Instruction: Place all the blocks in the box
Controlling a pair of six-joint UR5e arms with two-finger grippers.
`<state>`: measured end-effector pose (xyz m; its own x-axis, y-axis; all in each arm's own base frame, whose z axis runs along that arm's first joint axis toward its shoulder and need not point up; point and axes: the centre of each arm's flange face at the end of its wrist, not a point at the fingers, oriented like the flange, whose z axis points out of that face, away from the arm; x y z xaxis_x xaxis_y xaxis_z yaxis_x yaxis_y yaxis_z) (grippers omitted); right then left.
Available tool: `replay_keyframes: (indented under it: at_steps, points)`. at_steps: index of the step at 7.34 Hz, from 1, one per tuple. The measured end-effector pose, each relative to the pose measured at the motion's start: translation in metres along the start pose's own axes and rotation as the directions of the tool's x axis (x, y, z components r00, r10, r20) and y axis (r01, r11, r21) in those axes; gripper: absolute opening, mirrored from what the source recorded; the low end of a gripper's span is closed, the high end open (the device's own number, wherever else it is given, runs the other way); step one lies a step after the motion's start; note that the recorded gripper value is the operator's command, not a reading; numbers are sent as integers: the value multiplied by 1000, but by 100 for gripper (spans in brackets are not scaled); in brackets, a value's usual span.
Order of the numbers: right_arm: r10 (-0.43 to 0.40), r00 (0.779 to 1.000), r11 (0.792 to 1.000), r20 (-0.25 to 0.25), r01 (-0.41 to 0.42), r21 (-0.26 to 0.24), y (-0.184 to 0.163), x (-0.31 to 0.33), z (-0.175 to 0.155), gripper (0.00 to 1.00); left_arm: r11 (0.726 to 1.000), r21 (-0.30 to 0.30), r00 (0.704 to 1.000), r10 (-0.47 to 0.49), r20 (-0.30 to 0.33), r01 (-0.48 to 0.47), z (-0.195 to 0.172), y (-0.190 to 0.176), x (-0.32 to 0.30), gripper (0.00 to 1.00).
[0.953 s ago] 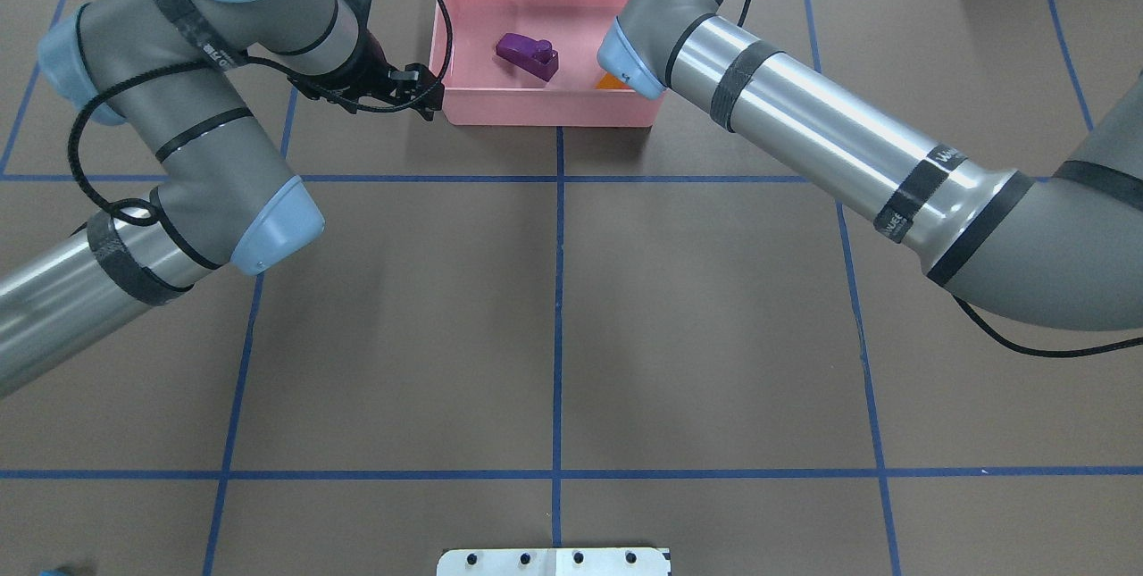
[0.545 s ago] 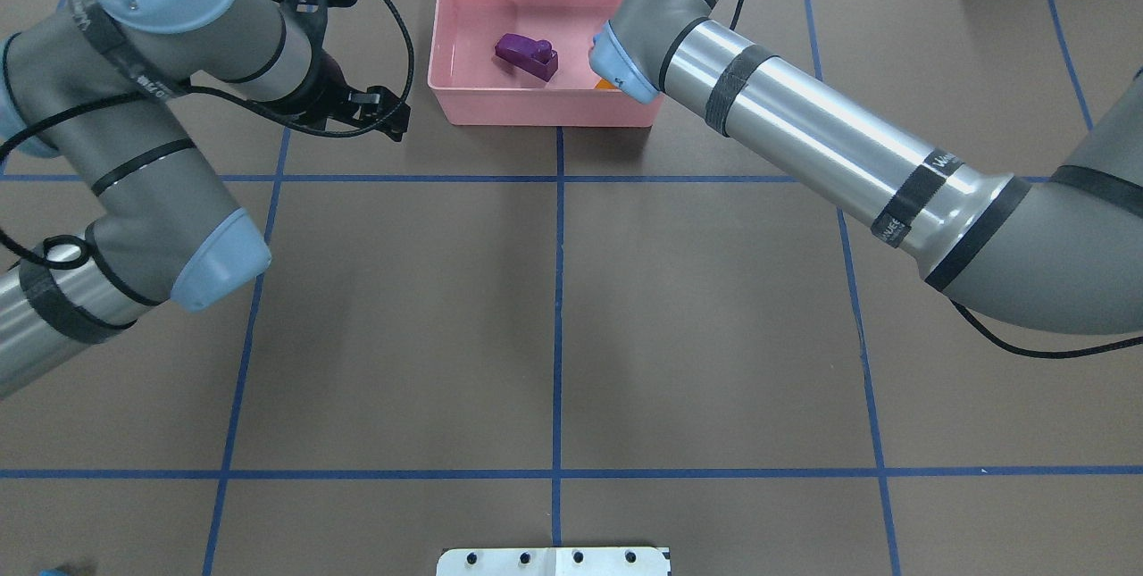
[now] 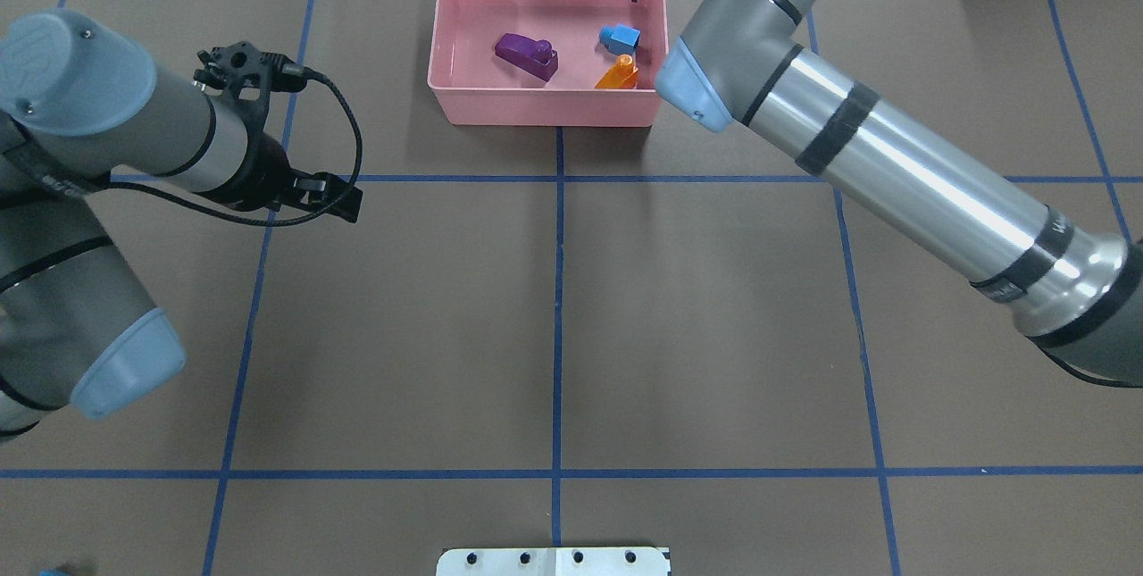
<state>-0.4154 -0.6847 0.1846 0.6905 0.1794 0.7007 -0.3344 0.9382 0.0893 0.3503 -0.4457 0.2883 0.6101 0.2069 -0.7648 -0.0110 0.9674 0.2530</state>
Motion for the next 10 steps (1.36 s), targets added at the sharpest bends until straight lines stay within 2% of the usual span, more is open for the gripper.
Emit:
replay_keyframes:
  at_steps: [2, 4, 5, 7, 10]
  points:
    - [-42, 999, 999, 16, 42, -6, 24, 54, -16, 99, 995, -75, 997, 63, 39, -60, 7, 64, -36, 100]
    - [-88, 996, 996, 15, 88, -28, 47, 108, -47, 99, 981, -145, 980, 150, 132, -130, 23, 139, -62, 100]
    - [-111, 994, 993, 10, 112, -36, 56, 134, -63, 99, 967, -199, 968, 193, 160, -160, 32, 173, -71, 100]
    - [-137, 990, 989, 15, 138, -48, 64, 173, -82, 99, 924, -315, 945, 279, 167, -217, 47, 233, -78, 100]
    - [-149, 989, 987, 13, 149, -54, 63, 189, -84, 99, 843, -437, 898, 413, 153, -313, 50, 278, -107, 100]
